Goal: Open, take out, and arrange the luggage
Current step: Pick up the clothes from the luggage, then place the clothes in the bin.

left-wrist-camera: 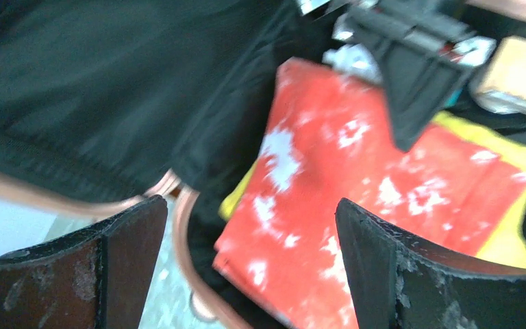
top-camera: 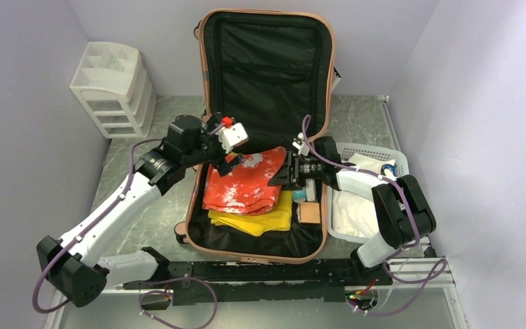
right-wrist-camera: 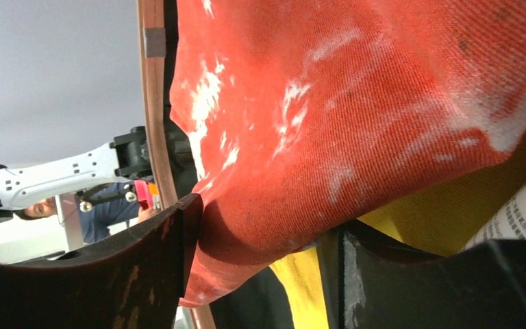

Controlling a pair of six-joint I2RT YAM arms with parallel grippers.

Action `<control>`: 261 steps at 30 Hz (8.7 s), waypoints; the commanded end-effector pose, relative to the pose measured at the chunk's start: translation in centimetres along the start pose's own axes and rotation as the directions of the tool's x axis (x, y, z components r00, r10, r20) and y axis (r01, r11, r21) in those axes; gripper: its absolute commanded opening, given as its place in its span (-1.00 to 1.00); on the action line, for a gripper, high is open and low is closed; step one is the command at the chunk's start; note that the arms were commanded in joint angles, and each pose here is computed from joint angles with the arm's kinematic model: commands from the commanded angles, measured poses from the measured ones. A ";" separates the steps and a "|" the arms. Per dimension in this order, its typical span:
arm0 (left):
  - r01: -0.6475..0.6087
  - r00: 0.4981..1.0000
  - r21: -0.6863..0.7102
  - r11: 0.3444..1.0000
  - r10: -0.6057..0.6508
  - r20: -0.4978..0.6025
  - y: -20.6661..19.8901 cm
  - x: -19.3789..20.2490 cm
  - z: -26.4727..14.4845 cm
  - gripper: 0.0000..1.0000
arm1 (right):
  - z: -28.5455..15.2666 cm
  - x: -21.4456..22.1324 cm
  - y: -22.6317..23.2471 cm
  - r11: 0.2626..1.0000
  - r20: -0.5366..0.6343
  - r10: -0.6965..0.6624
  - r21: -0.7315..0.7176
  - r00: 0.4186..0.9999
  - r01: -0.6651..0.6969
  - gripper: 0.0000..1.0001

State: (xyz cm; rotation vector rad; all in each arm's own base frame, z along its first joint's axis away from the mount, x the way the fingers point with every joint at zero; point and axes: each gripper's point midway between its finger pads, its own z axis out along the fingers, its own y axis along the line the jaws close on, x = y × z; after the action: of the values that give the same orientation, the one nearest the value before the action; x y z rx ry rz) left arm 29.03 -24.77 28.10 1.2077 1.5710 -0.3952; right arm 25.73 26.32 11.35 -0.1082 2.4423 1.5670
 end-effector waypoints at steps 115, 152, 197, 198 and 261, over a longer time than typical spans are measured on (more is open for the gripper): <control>0.083 0.950 -0.340 0.937 -0.177 -0.257 0.6 13.8 -11.6 0.93 | -35.7 -6.7 5.2 -0.810 -0.896 -0.215 -0.059 -0.389 0.583 -1.00; 0.098 0.960 -0.398 0.912 -0.191 -0.203 1.4 13.7 -13.1 0.90 | -35.5 6.6 13.3 -0.878 -0.845 -0.149 -0.125 -0.513 0.462 -1.00; 0.097 0.970 -0.383 0.919 -0.174 -0.171 0.9 13.3 -13.3 0.91 | -34.1 0.5 3.9 -0.699 -0.906 -0.321 0.030 -0.275 0.714 -1.00; 0.096 0.971 -0.386 0.918 -0.172 -0.168 0.9 13.2 -13.3 0.91 | -34.5 1.2 4.6 -0.709 -0.908 -0.313 0.027 -0.280 0.705 -1.00; 0.096 0.974 -0.389 0.916 -0.167 -0.154 0.9 13.0 -13.7 0.90 | -32.1 -1.7 -8.3 -0.541 -0.961 -0.274 0.115 -0.045 0.833 -1.00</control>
State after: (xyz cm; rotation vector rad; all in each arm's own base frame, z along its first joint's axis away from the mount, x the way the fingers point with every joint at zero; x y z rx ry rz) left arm 23.38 -7.37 21.63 0.8579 1.8313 -0.0435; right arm 23.11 -5.21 17.74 -1.8520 1.7089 -0.8719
